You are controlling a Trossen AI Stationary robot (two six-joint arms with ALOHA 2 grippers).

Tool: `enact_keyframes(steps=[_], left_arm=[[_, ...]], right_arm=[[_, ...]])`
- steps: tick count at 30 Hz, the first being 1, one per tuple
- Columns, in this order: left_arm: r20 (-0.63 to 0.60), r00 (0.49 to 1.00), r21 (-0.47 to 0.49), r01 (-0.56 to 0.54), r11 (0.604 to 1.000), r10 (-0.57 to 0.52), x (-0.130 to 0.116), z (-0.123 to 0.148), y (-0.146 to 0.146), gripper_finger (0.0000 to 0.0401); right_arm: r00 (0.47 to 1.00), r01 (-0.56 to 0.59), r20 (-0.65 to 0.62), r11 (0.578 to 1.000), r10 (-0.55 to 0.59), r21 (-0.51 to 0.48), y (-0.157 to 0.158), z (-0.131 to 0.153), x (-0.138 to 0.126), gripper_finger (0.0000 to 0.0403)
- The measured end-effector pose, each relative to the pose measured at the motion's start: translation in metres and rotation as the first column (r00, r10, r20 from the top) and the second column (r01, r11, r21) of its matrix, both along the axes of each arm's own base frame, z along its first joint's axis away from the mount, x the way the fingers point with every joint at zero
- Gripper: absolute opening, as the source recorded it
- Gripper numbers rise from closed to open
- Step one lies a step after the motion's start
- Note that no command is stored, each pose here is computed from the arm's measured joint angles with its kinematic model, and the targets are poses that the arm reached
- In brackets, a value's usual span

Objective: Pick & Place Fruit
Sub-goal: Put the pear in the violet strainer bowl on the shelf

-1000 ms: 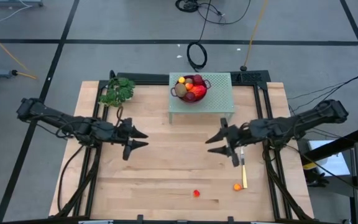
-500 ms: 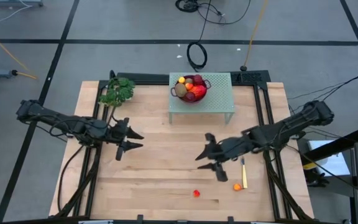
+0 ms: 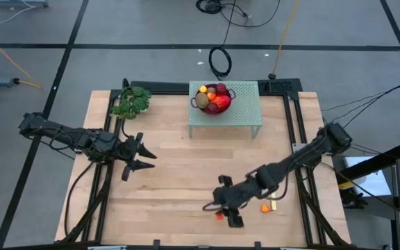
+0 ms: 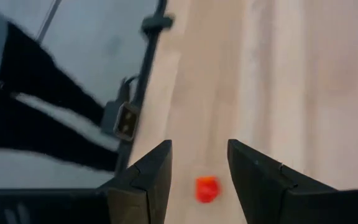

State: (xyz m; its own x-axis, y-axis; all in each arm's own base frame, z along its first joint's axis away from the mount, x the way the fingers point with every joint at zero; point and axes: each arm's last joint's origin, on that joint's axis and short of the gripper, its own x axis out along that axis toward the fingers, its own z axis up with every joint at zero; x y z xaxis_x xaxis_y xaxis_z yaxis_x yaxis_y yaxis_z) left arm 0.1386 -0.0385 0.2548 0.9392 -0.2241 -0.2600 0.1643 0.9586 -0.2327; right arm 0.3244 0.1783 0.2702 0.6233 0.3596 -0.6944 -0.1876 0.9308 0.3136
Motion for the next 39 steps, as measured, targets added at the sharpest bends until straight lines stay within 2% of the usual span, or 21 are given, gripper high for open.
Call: enact_keyframes(steps=[4, 9, 26, 32, 39], left_arm=[[0.004, 1.000, 0.010, 0.005, 1.000, -0.005, -0.001, 0.000, 0.000, 0.0161], [-0.004, 0.999, 0.002, 0.042, 0.999, -0.042, -0.001, 0.000, -0.001, 0.0161], [-0.014, 0.998, -0.040, 0.061, 0.997, -0.061, -0.002, 0.000, -0.002, 0.0161], [-0.016, 0.998, -0.050, 0.058, 0.997, -0.059, -0.001, 0.000, -0.002, 0.0161], [-0.019, 0.998, -0.062, 0.054, 0.997, -0.055, -0.001, 0.000, -0.002, 0.0161]], right_arm=[[0.996, -0.024, -0.083, 0.999, 0.028, 0.046, 0.012, -0.018, 0.007, 0.0151], [0.990, -0.054, -0.126, 0.997, 0.060, 0.050, 0.024, -0.039, 0.013, 0.0151], [0.950, -0.222, -0.244, 0.971, 0.195, -0.090, 0.035, -0.097, 0.020, 0.0151], [0.957, -0.209, -0.242, 0.961, 0.163, -0.180, 0.031, -0.100, 0.019, 0.0151], [0.946, -0.283, -0.222, 0.934, 0.234, -0.220, 0.032, -0.100, 0.019, 0.0151]])
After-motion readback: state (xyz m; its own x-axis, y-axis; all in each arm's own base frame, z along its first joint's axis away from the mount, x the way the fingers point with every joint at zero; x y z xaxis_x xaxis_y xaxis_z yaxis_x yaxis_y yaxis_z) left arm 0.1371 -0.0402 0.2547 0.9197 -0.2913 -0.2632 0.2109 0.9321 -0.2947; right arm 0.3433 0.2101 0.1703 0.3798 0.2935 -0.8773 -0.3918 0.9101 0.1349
